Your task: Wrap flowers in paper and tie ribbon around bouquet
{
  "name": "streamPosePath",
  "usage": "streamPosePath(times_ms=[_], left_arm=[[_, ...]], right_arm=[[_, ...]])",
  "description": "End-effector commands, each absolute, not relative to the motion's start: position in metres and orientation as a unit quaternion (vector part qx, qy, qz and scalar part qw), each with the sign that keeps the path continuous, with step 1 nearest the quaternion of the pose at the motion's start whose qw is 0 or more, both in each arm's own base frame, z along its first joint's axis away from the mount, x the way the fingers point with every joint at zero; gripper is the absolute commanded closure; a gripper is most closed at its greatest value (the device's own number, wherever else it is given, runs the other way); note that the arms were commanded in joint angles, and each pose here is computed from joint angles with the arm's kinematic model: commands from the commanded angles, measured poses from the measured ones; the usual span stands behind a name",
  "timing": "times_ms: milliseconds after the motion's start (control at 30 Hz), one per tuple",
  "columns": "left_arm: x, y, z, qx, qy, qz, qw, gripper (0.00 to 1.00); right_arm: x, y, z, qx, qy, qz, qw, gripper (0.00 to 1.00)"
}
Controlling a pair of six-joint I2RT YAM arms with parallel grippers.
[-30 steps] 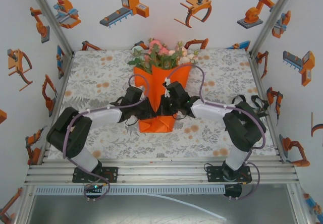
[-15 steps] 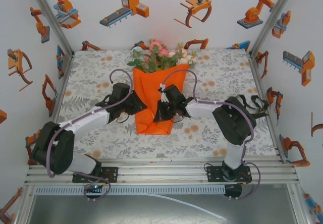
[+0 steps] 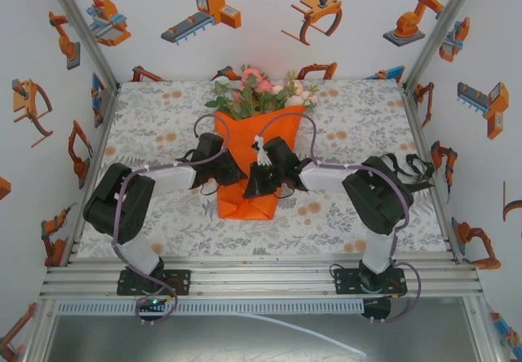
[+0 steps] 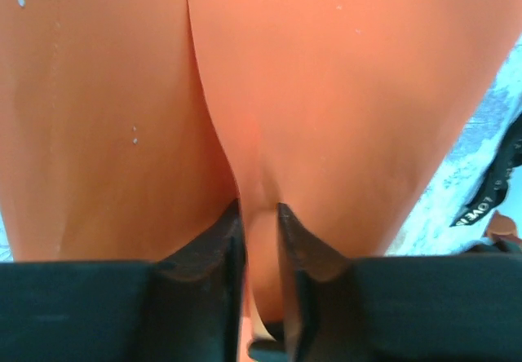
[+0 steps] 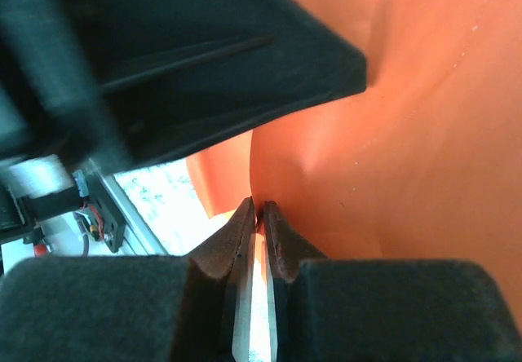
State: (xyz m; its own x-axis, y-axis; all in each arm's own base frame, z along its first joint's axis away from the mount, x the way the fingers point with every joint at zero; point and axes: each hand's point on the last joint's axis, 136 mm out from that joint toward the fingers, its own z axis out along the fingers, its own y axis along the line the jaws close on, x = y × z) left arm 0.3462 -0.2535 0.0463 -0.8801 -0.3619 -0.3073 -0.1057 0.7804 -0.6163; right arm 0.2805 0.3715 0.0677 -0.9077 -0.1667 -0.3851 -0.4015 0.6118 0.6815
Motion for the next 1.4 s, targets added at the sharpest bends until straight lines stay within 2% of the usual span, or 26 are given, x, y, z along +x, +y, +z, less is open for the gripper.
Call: streamPosePath(times_ms=[0, 67, 100, 233, 367, 500, 800, 1033, 1200, 1367], left_arm=[[0.339, -0.248, 0.028, -0.139, 0.929, -0.29, 0.182, 0.89], [0.339, -0.25, 0.029, -0.142, 0.926, -0.297, 0.183, 1.0], [0.339, -0.25, 0.031, -0.143, 0.926, -0.297, 0.185, 1.0], [0.342, -0.244, 0.035, -0.155, 0.923, -0.296, 0.19, 1.0], [0.346, -0.248, 0.036, -0.188, 0.901, -0.35, 0.175, 1.0], [0.352, -0.248, 0.035, -0.214, 0.881, -0.388, 0.169, 1.0], [0.356, -0.233, 0.039, -0.232, 0.873, -0.387, 0.183, 1.0], [0.356, -0.223, 0.049, -0.248, 0.871, -0.37, 0.207, 1.0], [0.352, -0.211, 0.087, -0.19, 0.886, -0.334, 0.261, 0.83], [0.333, -0.231, 0.145, -0.052, 0.906, -0.261, 0.329, 0.77]], right_arm=[[0.28, 0.377, 0.099, -0.179, 0.862, 0.44, 0.177, 0.86], [0.278, 0.376, 0.102, -0.18, 0.86, 0.443, 0.177, 0.81], [0.278, 0.374, 0.104, -0.179, 0.859, 0.444, 0.18, 0.76], [0.293, 0.353, 0.109, -0.148, 0.858, 0.446, 0.21, 0.69], [0.317, 0.324, 0.105, -0.091, 0.866, 0.431, 0.237, 0.69], [0.32, 0.317, 0.092, -0.091, 0.877, 0.408, 0.236, 0.73], [0.282, 0.316, 0.077, -0.102, 0.87, 0.45, 0.174, 0.76], [0.27, 0.304, 0.037, -0.087, 0.893, 0.415, 0.149, 0.76], [0.272, 0.308, 0.036, -0.083, 0.89, 0.424, 0.148, 0.76], [0.273, 0.308, 0.044, -0.083, 0.888, 0.426, 0.153, 0.73]])
